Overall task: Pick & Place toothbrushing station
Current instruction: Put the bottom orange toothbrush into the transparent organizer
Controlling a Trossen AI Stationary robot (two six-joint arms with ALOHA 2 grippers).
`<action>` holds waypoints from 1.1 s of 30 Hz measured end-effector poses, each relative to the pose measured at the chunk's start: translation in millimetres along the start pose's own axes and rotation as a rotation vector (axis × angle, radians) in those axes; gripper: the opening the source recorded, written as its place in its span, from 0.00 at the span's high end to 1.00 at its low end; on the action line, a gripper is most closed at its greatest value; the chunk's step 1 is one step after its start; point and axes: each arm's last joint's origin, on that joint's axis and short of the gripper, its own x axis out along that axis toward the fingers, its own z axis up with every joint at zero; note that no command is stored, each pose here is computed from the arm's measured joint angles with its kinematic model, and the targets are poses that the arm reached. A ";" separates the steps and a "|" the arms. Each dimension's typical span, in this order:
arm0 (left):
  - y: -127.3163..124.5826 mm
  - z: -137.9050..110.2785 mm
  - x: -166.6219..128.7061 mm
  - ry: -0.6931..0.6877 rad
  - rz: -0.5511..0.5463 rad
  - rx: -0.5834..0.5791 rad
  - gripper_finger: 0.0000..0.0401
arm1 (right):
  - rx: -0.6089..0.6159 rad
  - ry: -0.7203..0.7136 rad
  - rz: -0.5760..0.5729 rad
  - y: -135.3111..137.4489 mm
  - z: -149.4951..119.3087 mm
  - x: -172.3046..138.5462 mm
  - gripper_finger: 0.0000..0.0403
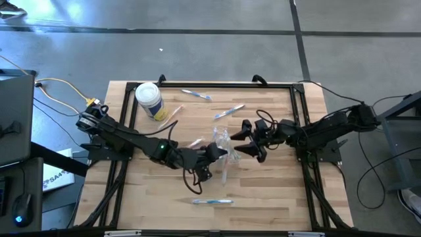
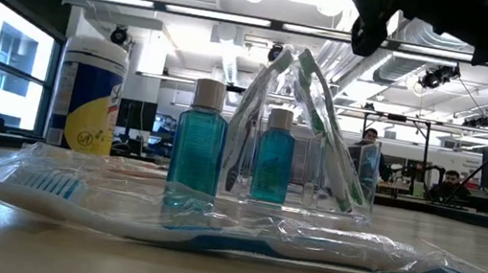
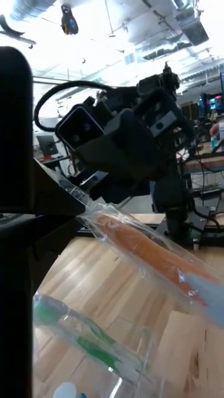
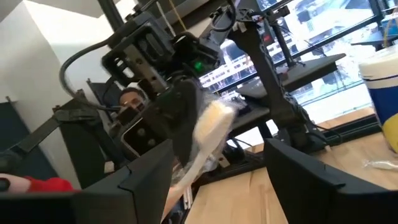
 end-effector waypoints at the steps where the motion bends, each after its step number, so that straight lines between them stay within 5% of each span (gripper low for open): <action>1: 0.0 -0.3 0.1 0.002 0.000 0.000 1.00 | -0.005 0.001 0.003 0.1 0.0 0.0 0.40; 33: -6.9 0.5 28.3 0.025 0.075 0.087 1.00 | -0.048 0.050 0.035 0.1 -3.2 -0.1 0.40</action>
